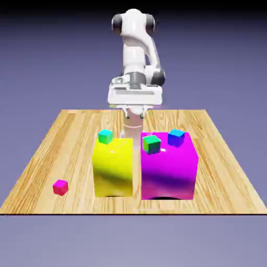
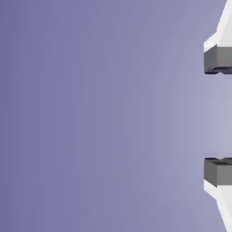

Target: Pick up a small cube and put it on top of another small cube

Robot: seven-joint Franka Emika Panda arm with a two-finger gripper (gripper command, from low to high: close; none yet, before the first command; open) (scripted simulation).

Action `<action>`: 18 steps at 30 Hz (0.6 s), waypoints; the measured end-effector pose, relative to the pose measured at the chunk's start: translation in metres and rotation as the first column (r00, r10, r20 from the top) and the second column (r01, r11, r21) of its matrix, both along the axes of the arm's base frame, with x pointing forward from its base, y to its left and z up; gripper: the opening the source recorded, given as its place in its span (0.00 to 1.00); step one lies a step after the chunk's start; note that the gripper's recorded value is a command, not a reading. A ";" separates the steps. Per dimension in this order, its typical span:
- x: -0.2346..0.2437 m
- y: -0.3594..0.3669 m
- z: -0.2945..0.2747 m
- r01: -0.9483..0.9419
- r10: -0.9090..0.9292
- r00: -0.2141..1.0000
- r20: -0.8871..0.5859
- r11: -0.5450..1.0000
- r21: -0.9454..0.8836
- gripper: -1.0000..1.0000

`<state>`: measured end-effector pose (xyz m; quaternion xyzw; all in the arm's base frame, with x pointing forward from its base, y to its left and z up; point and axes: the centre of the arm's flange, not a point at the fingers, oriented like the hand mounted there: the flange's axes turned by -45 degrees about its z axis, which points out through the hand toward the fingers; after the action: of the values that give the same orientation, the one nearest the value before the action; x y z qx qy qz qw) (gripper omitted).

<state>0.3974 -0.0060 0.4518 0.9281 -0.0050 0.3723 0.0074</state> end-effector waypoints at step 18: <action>0.056 -0.197 -0.133 0.829 -0.659 0.538 -0.525 0.528 0.186 0.50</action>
<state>0.4536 -0.2026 0.3183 0.8635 -0.4874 0.1271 -0.0264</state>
